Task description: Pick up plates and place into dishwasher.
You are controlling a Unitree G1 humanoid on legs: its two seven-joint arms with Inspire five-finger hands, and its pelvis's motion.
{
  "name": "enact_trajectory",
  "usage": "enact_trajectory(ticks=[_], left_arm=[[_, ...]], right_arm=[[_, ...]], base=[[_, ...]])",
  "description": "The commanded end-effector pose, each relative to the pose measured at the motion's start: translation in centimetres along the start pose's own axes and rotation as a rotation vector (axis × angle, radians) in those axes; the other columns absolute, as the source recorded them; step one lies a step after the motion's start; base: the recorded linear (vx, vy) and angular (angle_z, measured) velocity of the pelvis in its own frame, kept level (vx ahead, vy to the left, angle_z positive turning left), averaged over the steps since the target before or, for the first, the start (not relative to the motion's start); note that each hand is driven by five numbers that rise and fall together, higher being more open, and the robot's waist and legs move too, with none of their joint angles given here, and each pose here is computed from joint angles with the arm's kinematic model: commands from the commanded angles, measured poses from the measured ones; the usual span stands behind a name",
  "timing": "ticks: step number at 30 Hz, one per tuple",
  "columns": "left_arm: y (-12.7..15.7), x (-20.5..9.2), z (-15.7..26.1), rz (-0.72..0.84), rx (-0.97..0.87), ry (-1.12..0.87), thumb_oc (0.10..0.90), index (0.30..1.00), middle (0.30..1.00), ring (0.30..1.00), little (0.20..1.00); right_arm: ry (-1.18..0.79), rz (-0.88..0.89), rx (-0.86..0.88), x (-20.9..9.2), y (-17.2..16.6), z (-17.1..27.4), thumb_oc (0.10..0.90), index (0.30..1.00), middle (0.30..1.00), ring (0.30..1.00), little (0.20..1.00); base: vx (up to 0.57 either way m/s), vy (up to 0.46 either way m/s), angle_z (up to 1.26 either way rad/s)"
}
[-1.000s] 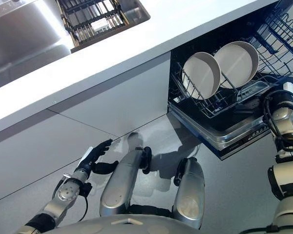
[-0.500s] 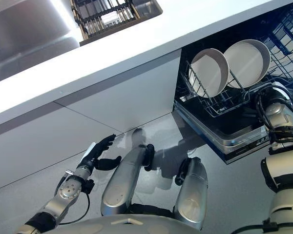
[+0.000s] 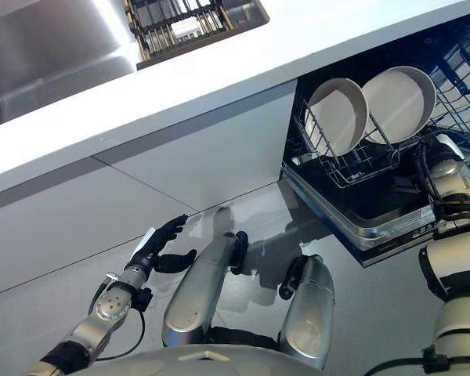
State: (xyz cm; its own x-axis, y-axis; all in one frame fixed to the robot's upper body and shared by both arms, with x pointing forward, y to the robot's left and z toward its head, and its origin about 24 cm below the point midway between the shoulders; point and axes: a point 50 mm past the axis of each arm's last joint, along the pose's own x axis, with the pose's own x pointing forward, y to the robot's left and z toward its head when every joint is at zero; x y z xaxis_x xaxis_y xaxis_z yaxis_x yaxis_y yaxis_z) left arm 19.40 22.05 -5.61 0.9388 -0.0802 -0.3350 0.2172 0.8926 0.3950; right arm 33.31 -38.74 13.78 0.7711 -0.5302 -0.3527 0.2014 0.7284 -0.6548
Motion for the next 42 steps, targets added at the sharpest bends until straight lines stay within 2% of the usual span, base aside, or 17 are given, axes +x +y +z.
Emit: enact_trajectory(ticks=[1, 7, 14, 21, 26, 34, 39, 42], left_arm=[[-0.2, -0.5, 2.8, -0.001, -0.039, -0.172, 0.8, 0.9, 0.9, 0.9, 0.9], [-0.4, -0.3, 3.0, 0.018, -0.057, -0.171, 0.8, 0.9, 0.9, 0.9, 0.9], [-0.6, -0.2, 3.5, 0.005, -0.068, -0.187, 0.8, 0.9, 0.9, 0.9, 0.9], [0.0, 0.0, 4.1, 0.019, -0.071, -0.195, 0.8, 0.9, 0.9, 0.9, 0.9], [0.5, -0.2, 3.9, 0.027, -0.069, -0.187, 0.8, 0.9, 0.9, 0.9, 0.9], [1.3, -0.4, 4.1, 0.016, -0.046, -0.202, 0.8, 0.9, 0.9, 0.9, 0.9], [0.9, -0.4, 4.3, -0.011, -0.019, -0.216, 0.8, 0.9, 0.9, 0.9, 0.9], [0.9, -0.3, 4.5, -0.021, -0.01, -0.204, 0.8, 0.9, 0.9, 0.9, 0.9]], right_arm=[[-0.348, 0.167, 0.419, -1.4, 1.3, 9.5, 0.1, 0.3, 0.3, 0.3, 0.2], [-0.397, 0.319, 0.908, -1.6, 2.7, 10.3, 0.1, 0.3, 0.3, 0.3, 0.2], [-0.481, 0.496, 1.234, -2.3, 3.7, 11.8, 0.1, 0.3, 0.3, 0.3, 0.2], [-0.582, 0.574, 1.362, -3.3, 3.5, 13.9, 0.1, 0.3, 0.3, 0.3, 0.2], [-0.628, 0.581, 1.432, -3.9, 2.0, 15.2, 0.1, 0.3, 0.3, 0.3, 0.2], [-0.763, 0.696, 1.617, -5.3, 0.6, 17.0, 0.1, 0.3, 0.3, 0.3, 0.2], [-0.83, 0.801, 1.8, -5.5, 0.4, 16.6, 0.1, 0.3, 0.3, 0.3, 0.2], [-0.974, 0.887, 1.899, -6.2, -0.6, 16.8, 0.1, 0.3, 0.3, 0.3, 0.2]], base=[[0.0, 0.005, -0.04], [0.0, 0.003, -0.02], [-0.01, 0.022, 0.1], [0.0, -0.004, 0.04], [0.03, -0.024, 0.05], [-0.01, -0.036, 0.08], [-0.02, -0.025, 0.0], [0.01, -0.001, -0.04]])
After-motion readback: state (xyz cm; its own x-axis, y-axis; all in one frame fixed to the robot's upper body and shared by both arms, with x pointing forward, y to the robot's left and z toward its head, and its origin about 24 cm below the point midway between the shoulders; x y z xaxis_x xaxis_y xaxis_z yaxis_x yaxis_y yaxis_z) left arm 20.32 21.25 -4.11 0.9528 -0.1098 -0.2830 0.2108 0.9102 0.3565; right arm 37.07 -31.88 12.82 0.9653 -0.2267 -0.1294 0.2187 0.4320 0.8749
